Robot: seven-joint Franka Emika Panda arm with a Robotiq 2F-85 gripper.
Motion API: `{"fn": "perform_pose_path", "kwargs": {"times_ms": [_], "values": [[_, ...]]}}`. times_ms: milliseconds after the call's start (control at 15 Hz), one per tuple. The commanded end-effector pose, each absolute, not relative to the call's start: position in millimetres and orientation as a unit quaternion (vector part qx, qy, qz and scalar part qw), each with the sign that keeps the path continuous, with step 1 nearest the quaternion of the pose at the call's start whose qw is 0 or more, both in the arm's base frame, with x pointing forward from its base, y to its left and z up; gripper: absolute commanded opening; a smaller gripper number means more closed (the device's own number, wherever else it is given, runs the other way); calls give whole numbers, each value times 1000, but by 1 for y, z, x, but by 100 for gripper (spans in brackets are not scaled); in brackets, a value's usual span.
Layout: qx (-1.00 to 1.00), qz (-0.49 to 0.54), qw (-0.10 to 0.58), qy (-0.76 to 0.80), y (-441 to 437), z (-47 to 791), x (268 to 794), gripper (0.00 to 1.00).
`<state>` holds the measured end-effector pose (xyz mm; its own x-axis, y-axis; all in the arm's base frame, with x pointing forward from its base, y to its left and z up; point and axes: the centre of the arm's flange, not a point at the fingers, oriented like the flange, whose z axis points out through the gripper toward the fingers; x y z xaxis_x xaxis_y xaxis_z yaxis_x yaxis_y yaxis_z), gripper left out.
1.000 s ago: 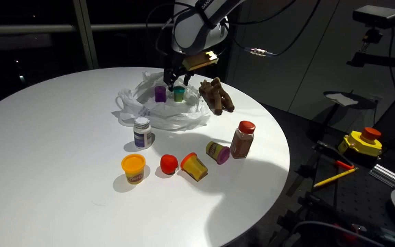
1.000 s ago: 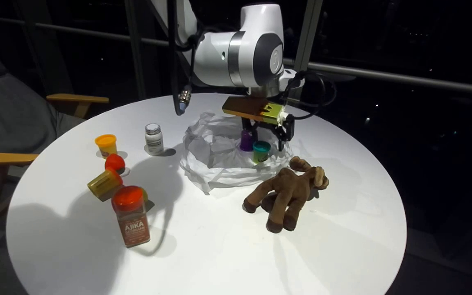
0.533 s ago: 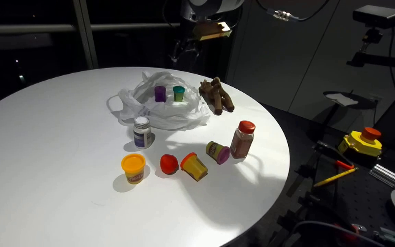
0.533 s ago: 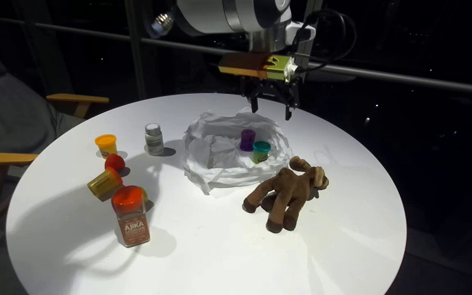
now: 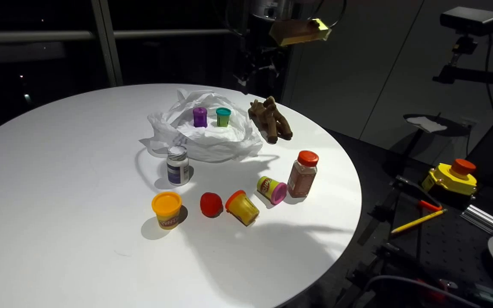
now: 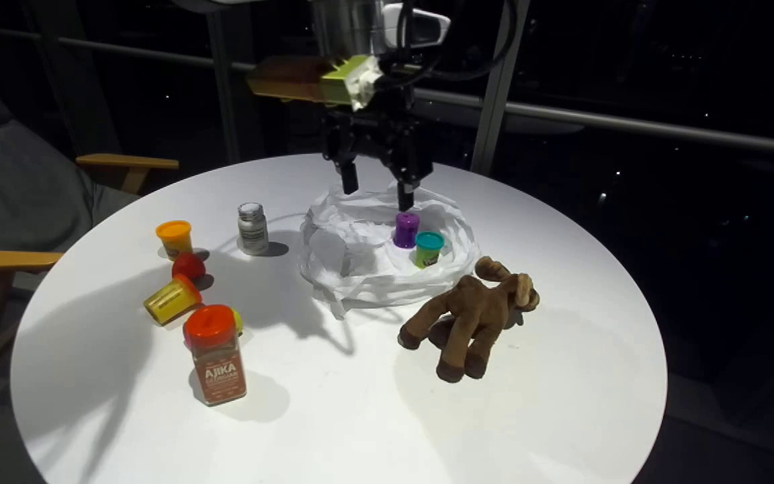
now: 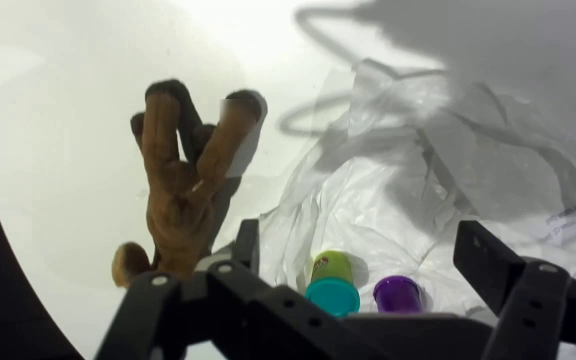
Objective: Pick the objects on the table in the plastic bag
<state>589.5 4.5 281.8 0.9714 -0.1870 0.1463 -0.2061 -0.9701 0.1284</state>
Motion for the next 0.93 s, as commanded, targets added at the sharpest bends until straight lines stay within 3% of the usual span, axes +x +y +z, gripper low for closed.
{"fn": "perform_pose_path", "kwargs": {"times_ms": [0,333,867], "values": [[981,68,63,-170,22,296,506,100],[970,31,20,-241,36,285,453,100],[964,-17,-12,-266,42,256,431,100]]}}
